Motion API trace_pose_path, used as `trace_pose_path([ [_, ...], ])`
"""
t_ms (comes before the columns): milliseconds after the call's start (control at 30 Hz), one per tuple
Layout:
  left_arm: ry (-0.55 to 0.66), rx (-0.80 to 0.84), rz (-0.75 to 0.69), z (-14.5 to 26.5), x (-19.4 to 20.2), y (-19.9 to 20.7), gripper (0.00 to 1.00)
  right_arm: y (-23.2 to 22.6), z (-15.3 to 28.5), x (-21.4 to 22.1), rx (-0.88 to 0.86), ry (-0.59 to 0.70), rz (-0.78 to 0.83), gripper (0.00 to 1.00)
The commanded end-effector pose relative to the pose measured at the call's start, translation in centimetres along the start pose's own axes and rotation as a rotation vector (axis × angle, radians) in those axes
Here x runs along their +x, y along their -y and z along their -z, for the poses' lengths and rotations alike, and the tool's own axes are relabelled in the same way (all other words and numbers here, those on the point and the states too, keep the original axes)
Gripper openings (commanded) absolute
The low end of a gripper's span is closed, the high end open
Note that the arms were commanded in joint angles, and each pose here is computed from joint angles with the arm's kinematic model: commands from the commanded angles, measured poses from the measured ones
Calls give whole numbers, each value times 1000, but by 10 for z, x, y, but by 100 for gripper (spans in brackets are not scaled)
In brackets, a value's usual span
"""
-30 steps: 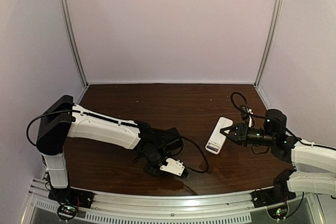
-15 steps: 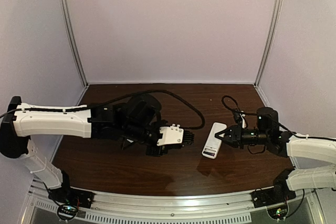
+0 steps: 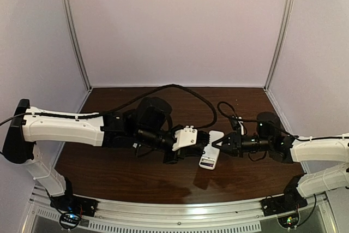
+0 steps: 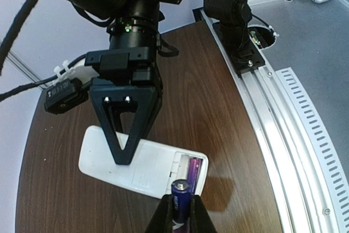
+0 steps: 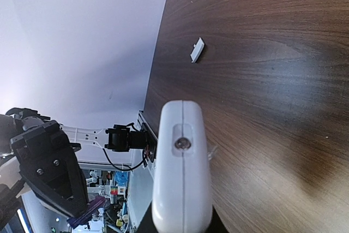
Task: Load the batteries into the remote control
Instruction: Place the battery in the battery compartment.
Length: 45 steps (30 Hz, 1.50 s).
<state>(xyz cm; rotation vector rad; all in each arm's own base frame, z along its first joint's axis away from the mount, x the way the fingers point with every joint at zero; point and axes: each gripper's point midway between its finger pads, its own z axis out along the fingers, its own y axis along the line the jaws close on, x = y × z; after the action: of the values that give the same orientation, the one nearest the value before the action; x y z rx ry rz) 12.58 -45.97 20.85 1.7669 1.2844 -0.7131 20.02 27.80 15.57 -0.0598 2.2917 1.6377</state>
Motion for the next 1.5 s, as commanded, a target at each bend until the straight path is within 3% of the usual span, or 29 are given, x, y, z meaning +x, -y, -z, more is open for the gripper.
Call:
trace_pose_path([
  [0,120,5,-13,-3,-22,-3,0,-26,-5,-13,-75,35,32,0],
  [467,70,56,-30,-27,-2,7,0,-42,-14,-10,-146,11,-6,0],
  [1467,-101,-67,-63,-39,39,-16,0,-52,-14,-6,-186,-4,-22,0],
])
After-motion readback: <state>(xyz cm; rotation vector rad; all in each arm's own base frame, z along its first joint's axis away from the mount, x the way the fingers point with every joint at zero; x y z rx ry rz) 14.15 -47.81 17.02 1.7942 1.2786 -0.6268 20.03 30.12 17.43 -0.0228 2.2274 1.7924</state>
